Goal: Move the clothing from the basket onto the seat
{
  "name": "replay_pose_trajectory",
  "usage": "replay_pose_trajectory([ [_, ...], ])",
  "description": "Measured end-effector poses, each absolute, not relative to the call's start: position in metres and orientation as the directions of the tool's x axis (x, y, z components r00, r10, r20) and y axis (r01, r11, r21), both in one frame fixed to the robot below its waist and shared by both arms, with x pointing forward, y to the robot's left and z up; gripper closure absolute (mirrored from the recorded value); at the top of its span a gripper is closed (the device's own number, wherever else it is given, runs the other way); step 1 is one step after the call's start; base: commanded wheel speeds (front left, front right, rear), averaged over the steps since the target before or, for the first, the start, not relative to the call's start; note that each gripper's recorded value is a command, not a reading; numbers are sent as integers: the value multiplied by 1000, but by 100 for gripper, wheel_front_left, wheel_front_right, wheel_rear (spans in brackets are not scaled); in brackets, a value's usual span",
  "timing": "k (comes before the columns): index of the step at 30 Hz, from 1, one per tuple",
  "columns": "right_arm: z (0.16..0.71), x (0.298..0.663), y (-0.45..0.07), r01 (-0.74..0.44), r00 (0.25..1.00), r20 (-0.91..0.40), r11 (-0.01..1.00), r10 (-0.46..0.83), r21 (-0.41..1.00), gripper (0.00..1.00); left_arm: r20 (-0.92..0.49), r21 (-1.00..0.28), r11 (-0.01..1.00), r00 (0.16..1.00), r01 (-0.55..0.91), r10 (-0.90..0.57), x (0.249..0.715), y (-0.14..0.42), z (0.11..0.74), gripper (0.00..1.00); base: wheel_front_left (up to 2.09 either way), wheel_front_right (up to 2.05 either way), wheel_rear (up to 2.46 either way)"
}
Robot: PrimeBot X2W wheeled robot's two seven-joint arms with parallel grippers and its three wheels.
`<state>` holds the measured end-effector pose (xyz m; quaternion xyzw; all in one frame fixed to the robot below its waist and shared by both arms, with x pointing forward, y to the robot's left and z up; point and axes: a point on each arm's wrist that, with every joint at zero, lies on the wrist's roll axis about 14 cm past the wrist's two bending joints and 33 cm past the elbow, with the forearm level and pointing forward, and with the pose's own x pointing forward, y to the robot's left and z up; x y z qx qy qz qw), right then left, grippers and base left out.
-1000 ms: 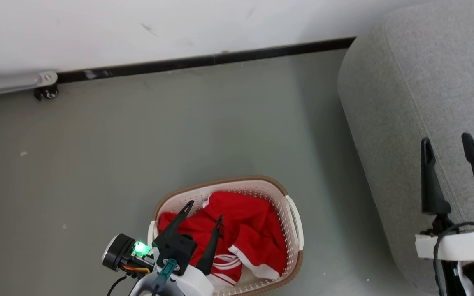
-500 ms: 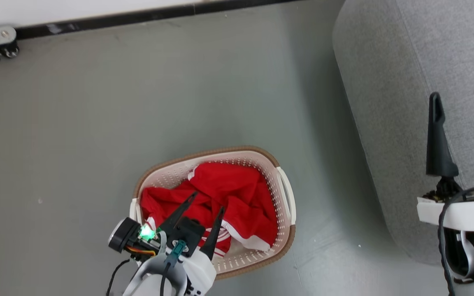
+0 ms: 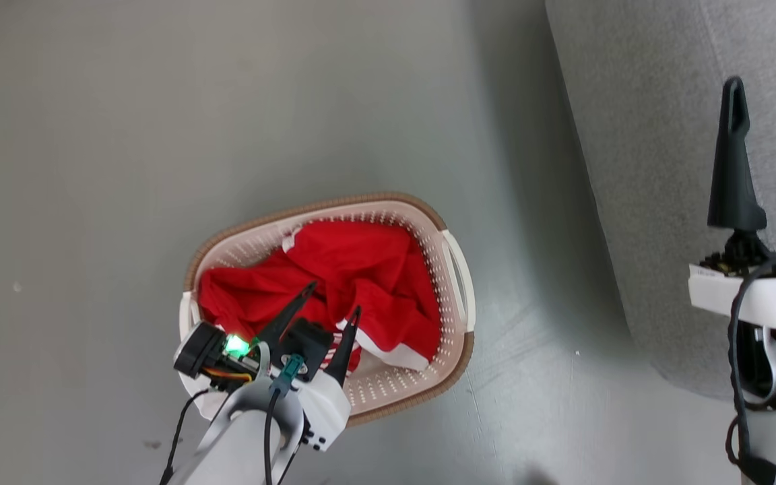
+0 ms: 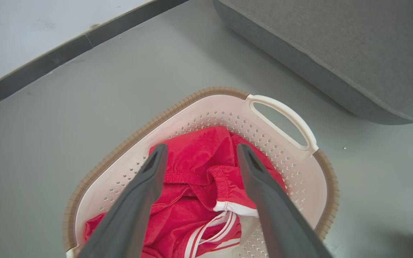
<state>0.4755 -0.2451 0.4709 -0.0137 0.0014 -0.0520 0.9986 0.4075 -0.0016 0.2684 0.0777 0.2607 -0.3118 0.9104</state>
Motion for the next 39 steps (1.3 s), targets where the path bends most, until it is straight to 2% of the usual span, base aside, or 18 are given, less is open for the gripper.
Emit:
replay_pose_trajectory([
  [16,441,514,-239,69,998,-11,997,-69,-26,0,-576,-90,747,577,658,-579,405,-25,220,0,0,0,0],
  [31,408,528,-248,79,995,-49,996,-81,-41,0,-633,-155,659,438,736,-638,388,-44,175,0,0,0,0],
  [39,397,530,-257,96,994,-55,994,-99,-55,0,-700,-156,670,397,726,-594,388,-33,142,0,0,0,0],
])
